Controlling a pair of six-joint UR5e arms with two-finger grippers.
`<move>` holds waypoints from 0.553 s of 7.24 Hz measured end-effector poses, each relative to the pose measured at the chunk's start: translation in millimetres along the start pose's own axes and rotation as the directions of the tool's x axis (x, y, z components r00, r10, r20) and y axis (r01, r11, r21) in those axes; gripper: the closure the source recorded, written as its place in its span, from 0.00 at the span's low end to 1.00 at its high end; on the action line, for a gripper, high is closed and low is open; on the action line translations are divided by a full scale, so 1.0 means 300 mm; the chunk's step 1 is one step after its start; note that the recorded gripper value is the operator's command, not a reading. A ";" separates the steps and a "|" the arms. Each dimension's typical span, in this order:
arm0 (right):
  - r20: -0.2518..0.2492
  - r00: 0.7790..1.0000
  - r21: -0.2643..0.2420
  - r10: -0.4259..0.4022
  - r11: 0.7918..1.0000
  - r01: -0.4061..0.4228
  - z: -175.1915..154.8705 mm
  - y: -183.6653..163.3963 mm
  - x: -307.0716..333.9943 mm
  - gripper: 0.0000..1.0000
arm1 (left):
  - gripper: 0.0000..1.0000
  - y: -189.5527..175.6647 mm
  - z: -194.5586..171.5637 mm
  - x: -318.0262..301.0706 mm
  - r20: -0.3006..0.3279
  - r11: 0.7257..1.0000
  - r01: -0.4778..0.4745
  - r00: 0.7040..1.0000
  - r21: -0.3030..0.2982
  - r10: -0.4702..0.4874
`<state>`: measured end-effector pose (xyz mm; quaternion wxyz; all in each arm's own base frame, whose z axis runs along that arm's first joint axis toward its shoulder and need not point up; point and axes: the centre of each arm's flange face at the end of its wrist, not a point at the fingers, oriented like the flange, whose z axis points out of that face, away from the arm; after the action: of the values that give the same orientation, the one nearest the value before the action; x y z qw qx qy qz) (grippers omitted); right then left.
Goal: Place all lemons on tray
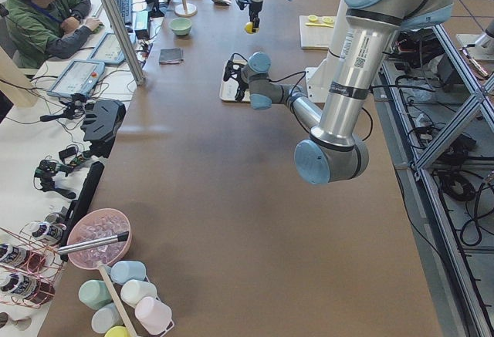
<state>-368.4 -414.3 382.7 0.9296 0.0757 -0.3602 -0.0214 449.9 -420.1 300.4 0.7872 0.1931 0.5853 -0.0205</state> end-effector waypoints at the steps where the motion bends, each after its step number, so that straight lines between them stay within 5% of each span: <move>1: 0.026 0.993 -0.006 0.118 0.993 -0.118 -0.033 -0.034 -0.182 1.00 | 0.01 0.001 0.002 -0.001 0.001 1.000 -0.001 1.000 -0.001 0.001; 2: 0.053 0.973 -0.014 0.225 0.974 -0.225 -0.042 -0.071 -0.362 1.00 | 0.01 0.002 0.004 -0.003 0.003 1.000 -0.001 1.000 -0.003 0.001; 3: 0.064 0.950 -0.013 0.306 0.952 -0.306 -0.023 -0.119 -0.536 0.45 | 0.01 0.003 0.005 -0.005 0.004 1.000 -0.002 1.000 -0.004 0.002; 4: 0.062 0.934 0.000 0.352 0.936 -0.353 0.003 -0.160 -0.666 0.00 | 0.01 0.003 0.006 -0.006 0.005 1.000 -0.002 1.000 -0.004 0.002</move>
<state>-516.2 -442.9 242.6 0.9065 0.0146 -0.3962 0.1453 451.3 -420.2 302.9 0.7890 0.1921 0.5833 -0.0192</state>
